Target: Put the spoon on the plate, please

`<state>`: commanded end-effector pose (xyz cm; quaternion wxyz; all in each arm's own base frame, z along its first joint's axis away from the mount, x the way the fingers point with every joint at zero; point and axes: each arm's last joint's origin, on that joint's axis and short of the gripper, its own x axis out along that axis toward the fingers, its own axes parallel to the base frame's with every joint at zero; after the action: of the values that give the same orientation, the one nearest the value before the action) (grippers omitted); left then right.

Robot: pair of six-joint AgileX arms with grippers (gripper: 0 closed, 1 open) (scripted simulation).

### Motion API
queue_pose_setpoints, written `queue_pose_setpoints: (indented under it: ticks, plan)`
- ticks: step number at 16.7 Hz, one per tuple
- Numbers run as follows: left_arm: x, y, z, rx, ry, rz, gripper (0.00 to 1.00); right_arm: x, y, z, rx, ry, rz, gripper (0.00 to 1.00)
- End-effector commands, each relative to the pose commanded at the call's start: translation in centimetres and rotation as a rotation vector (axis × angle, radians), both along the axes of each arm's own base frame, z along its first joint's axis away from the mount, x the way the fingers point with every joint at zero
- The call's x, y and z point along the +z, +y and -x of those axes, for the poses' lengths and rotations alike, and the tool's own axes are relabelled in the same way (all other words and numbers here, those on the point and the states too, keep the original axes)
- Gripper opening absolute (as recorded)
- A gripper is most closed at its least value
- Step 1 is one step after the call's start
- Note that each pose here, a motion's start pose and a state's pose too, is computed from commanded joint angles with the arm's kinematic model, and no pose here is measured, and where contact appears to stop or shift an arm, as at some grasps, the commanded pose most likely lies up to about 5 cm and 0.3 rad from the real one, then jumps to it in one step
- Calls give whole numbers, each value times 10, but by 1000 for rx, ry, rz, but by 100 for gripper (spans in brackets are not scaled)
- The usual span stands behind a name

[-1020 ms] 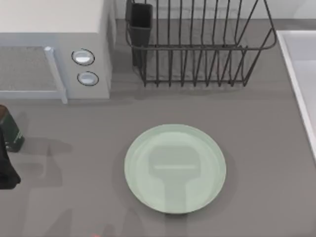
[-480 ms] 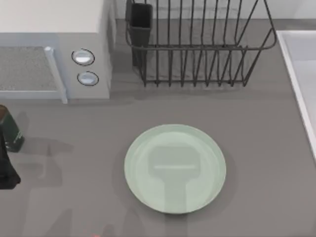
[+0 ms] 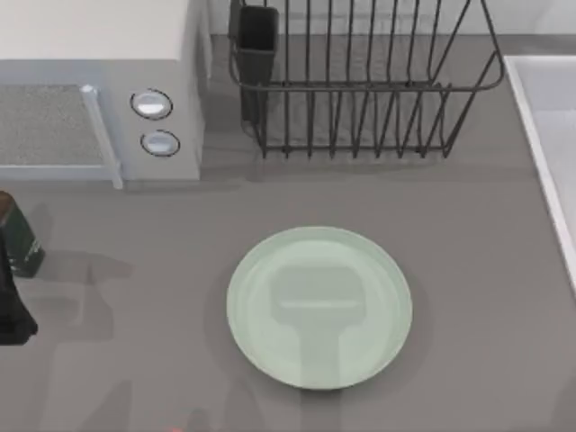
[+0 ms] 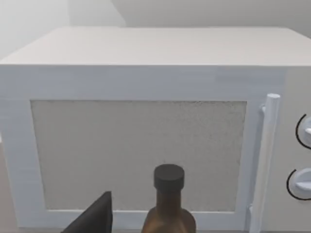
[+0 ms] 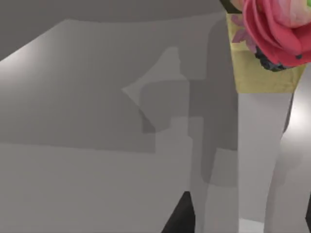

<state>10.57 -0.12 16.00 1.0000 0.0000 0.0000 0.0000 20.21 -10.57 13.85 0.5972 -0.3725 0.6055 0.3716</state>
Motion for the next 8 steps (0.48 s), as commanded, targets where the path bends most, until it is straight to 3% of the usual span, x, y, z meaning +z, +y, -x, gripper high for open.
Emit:
queue_pose_setpoints:
  ticks: [8]
  plan:
    - [0, 0, 0, 0, 0, 0, 100, 76, 4, 5, -2, -4, 2, 0]
